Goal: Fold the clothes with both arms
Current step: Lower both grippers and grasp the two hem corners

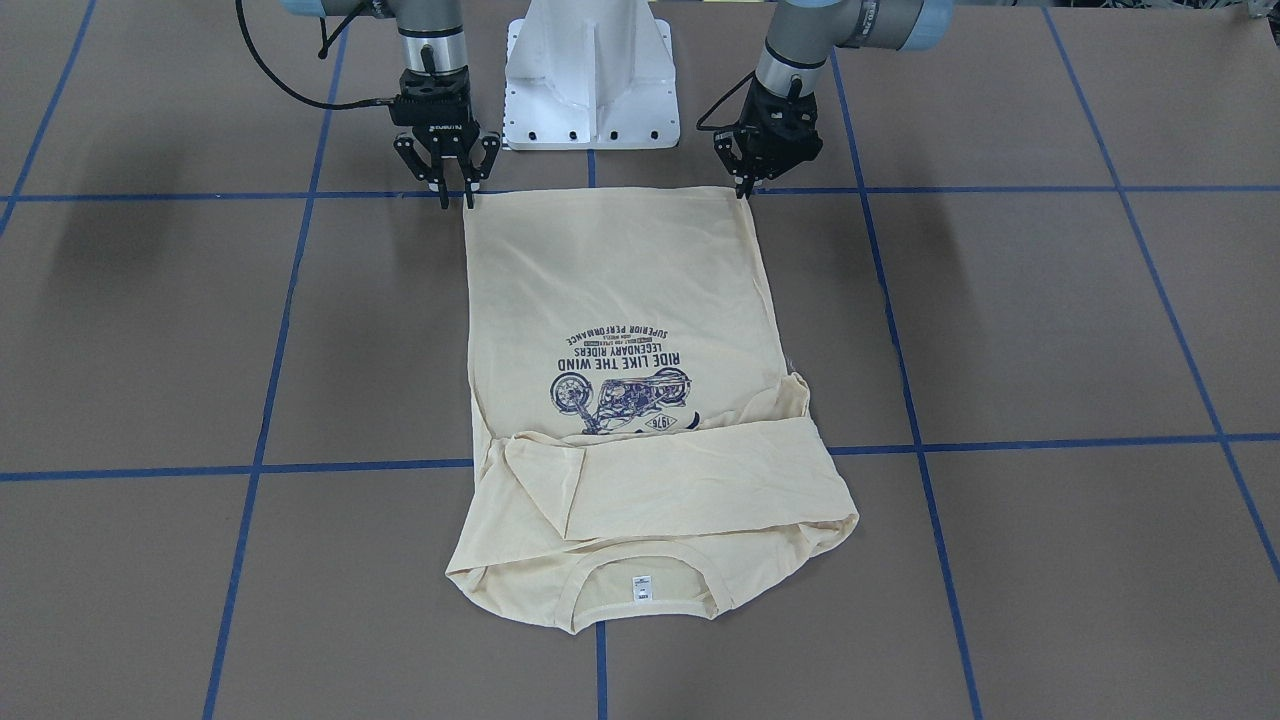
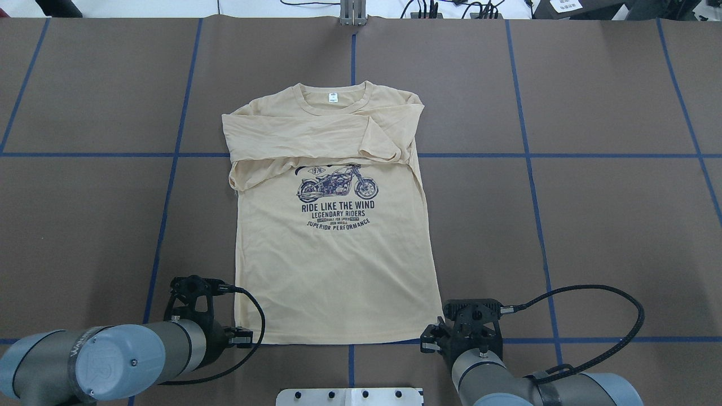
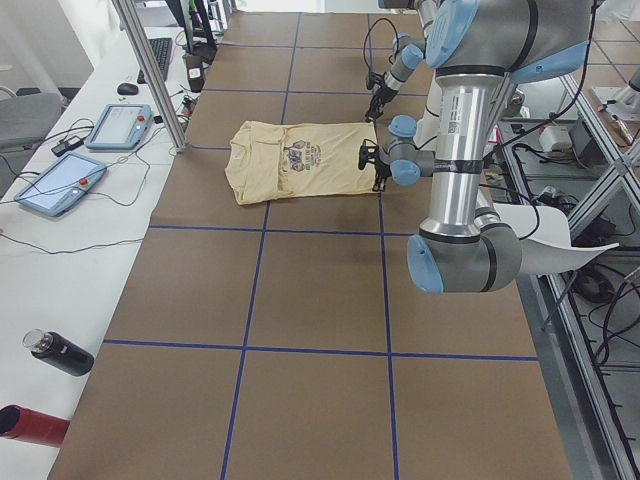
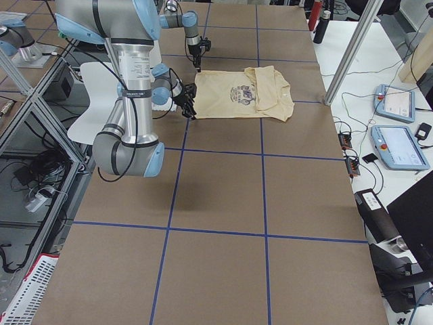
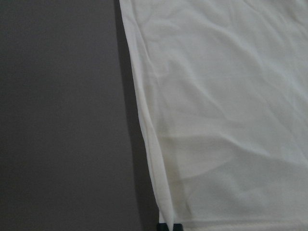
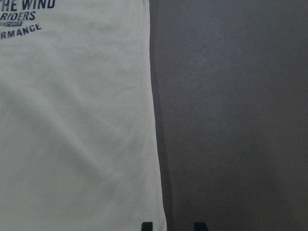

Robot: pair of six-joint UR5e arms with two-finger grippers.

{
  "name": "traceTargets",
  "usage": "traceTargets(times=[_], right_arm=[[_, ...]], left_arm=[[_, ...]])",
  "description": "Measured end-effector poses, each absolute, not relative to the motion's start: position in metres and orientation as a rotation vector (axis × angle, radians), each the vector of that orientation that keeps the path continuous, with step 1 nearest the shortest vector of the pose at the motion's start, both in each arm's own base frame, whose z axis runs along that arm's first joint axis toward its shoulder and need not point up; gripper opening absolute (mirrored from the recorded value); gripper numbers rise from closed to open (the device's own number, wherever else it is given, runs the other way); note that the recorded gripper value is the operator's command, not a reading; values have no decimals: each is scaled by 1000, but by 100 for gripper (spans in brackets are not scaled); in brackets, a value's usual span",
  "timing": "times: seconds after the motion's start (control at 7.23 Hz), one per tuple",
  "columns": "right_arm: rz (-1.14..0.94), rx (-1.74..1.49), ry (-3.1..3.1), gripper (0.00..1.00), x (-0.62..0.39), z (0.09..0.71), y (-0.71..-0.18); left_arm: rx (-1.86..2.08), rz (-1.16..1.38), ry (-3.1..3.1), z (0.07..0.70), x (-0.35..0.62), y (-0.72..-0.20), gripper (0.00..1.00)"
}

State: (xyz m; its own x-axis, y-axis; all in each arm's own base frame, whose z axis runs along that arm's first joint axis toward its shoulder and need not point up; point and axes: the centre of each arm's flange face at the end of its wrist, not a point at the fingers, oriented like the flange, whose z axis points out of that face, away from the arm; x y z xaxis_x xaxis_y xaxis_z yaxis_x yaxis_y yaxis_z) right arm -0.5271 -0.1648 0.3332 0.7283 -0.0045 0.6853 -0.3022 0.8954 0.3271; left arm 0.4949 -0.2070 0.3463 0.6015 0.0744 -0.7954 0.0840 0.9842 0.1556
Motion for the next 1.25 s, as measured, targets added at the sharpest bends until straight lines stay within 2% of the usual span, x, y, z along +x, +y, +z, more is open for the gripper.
traceTargets(times=[0.69,0.97,1.25], right_arm=[[186,405,-758,41,-536,334,-140],[181,405,-752,33,-538,337,-138],[181,406,-748,33,-539,339,-138]], left_arm=[[183,-4,926,347,495,-206,0],[183,-4,926,347,495,-206,0],[183,-5,925,347,495,-206,0]])
